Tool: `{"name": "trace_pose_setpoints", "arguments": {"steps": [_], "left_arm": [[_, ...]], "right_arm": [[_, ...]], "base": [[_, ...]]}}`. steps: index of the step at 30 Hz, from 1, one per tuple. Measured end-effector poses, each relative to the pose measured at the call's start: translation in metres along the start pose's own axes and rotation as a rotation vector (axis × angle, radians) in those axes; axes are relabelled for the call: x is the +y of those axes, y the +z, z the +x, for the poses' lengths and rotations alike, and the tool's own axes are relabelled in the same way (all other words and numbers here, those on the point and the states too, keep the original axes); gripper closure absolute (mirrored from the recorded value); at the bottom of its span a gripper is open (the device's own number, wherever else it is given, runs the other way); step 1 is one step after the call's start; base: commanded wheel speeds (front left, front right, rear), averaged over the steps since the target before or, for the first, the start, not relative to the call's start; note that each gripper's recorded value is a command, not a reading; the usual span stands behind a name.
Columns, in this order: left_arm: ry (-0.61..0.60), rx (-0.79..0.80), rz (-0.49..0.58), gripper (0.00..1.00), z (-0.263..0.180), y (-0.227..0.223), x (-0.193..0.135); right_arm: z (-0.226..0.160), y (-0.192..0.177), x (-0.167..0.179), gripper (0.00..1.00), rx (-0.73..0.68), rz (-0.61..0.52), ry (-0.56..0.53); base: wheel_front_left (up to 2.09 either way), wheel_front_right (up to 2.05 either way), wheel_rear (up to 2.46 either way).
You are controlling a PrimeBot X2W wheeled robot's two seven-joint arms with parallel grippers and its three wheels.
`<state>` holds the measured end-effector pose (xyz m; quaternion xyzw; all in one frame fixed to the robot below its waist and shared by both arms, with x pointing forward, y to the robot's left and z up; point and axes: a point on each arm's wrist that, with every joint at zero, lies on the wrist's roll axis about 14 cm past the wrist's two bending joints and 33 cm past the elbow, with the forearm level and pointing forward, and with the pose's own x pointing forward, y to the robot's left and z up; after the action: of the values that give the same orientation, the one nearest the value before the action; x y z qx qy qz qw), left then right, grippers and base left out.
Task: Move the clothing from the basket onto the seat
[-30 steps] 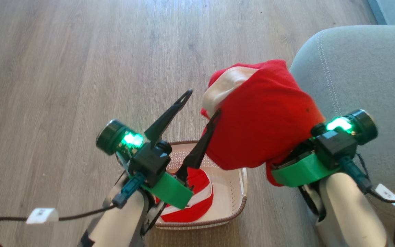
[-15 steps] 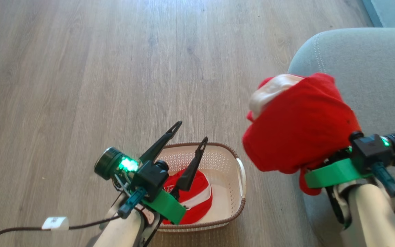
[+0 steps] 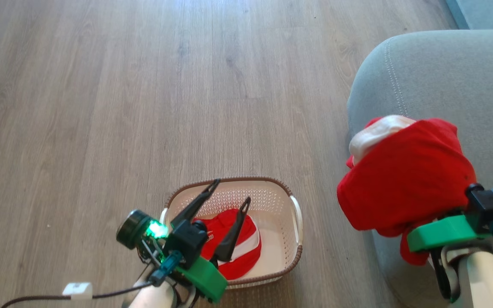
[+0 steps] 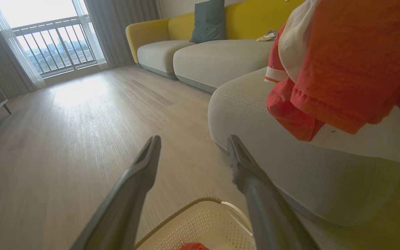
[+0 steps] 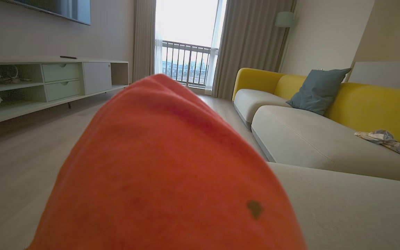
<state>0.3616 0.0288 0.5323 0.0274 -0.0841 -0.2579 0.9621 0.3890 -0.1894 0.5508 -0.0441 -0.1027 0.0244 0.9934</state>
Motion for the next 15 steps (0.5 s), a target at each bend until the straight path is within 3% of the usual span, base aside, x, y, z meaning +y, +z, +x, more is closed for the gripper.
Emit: {"name": "trace_pose_setpoints", "arguments": {"steps": [15], "left_arm": [[0.016,0.056,-0.028,0.0,-0.007,-0.018,-0.003]], "right_arm": [[-0.01,-0.025,-0.002,1.0,0.081,0.023,-0.014]], "base": [[0.0,0.0,0.0]]}}
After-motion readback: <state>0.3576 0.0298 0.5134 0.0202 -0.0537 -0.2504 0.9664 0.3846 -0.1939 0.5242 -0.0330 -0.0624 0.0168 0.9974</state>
